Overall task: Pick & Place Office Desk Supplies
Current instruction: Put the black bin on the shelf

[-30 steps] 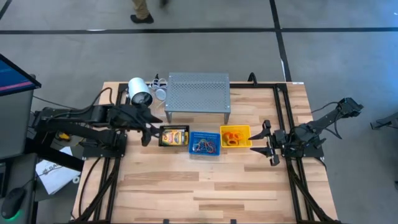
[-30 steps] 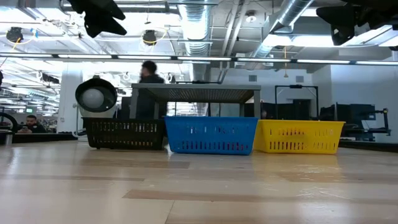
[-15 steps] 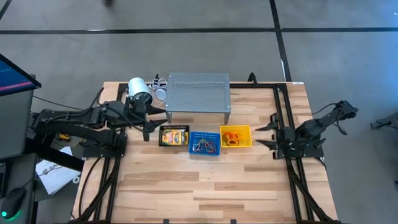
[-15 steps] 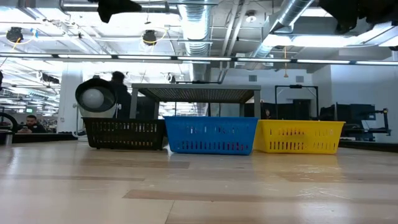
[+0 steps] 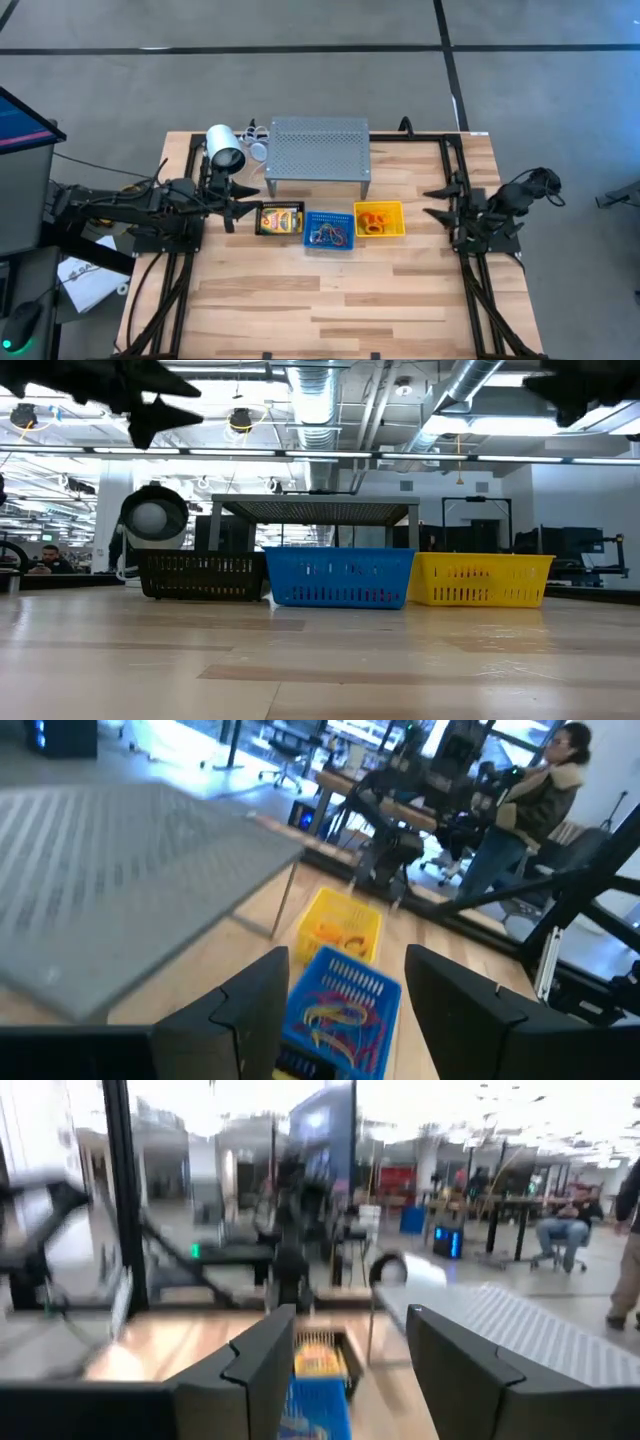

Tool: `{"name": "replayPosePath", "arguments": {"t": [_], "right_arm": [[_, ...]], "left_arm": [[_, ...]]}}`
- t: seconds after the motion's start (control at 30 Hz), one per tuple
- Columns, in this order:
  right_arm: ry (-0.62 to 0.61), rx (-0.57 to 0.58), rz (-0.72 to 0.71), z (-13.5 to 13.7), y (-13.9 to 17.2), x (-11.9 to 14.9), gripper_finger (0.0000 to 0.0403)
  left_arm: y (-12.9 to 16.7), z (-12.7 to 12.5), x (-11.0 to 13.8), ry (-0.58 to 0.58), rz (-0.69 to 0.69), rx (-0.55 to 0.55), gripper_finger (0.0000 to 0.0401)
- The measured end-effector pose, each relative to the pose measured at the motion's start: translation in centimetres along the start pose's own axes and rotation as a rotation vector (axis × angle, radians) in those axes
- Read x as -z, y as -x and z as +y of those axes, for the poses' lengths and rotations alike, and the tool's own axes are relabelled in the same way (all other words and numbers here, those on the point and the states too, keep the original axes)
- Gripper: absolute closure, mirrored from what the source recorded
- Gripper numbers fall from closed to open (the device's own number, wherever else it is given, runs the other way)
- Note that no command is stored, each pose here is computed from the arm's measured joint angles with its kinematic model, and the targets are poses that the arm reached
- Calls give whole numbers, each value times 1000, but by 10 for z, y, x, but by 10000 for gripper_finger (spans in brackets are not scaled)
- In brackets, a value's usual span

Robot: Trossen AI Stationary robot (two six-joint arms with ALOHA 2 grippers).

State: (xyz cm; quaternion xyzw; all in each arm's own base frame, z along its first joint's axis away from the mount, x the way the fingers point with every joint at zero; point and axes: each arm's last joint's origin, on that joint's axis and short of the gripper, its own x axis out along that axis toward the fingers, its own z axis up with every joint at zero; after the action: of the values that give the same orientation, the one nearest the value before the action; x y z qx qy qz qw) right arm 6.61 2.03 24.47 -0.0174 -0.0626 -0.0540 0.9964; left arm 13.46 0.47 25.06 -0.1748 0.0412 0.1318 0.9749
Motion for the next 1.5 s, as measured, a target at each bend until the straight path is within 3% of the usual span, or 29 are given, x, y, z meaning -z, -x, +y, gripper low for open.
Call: {"name": "replayPosePath", "arguments": {"t": [0.23,0.63,0.77,1.0,1.33,1.5], "right_arm": [[-47,-2,52,2,-1,5,214],[-174,54,214,19,-24,48,214],[-165,29,297,26,-31,57,214],[-65,26,414,38,-44,60,214],[310,85,784,43,-70,78,214],[356,63,901,47,-80,73,214]], "left_arm": [[2,5,12,22,17,-7,212],[0,9,23,87,44,-37,221],[-1,9,24,84,50,-39,219],[-5,9,27,73,74,-50,222],[-13,8,30,64,97,-59,222],[-14,8,31,62,101,-61,224]]}}
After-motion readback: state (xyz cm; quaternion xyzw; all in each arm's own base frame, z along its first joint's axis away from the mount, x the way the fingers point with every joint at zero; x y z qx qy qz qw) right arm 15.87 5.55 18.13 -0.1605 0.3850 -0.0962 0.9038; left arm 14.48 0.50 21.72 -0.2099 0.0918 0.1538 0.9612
